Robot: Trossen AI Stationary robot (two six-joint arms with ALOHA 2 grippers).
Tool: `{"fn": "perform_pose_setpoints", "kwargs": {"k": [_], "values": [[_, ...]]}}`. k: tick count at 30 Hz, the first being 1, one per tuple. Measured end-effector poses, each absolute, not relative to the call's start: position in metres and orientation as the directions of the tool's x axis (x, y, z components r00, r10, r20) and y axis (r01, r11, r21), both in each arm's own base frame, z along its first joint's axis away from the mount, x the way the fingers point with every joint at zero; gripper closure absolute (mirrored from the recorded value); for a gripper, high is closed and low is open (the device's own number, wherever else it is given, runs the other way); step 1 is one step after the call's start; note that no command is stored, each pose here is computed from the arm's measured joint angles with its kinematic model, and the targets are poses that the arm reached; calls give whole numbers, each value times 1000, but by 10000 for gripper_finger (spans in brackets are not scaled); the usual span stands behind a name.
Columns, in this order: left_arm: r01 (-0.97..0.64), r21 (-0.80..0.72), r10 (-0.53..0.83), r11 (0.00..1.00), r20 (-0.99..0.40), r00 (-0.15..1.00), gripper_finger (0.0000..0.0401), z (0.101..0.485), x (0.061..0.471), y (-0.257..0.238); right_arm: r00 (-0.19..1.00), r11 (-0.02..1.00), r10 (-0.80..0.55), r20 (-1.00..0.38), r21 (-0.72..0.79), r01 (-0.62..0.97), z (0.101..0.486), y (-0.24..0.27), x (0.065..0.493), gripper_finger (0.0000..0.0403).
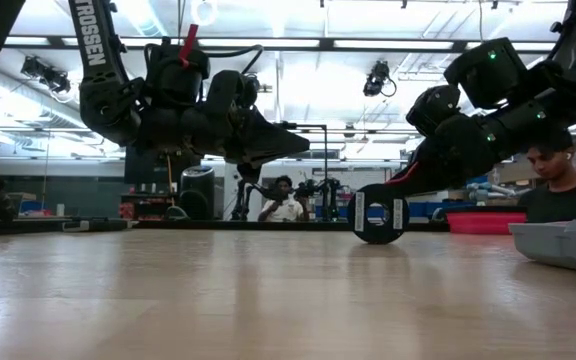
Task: Coil cords
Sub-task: Coil the wire
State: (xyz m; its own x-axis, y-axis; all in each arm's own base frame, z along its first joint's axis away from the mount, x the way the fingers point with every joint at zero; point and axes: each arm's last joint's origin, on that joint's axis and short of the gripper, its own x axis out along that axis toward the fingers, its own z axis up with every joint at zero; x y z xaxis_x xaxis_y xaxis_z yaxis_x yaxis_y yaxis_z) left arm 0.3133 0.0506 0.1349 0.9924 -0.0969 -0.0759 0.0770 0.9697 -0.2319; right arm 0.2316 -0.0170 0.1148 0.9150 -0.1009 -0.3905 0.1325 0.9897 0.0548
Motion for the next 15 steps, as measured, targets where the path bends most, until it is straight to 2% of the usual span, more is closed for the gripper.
{"fn": "perform_pose_setpoints", "kwargs": {"k": [15], "values": [[74,-235,-97,969,-86,992,400,134,313,51,916,990,-92,-390,60,125,115,-17,232,353]]}}
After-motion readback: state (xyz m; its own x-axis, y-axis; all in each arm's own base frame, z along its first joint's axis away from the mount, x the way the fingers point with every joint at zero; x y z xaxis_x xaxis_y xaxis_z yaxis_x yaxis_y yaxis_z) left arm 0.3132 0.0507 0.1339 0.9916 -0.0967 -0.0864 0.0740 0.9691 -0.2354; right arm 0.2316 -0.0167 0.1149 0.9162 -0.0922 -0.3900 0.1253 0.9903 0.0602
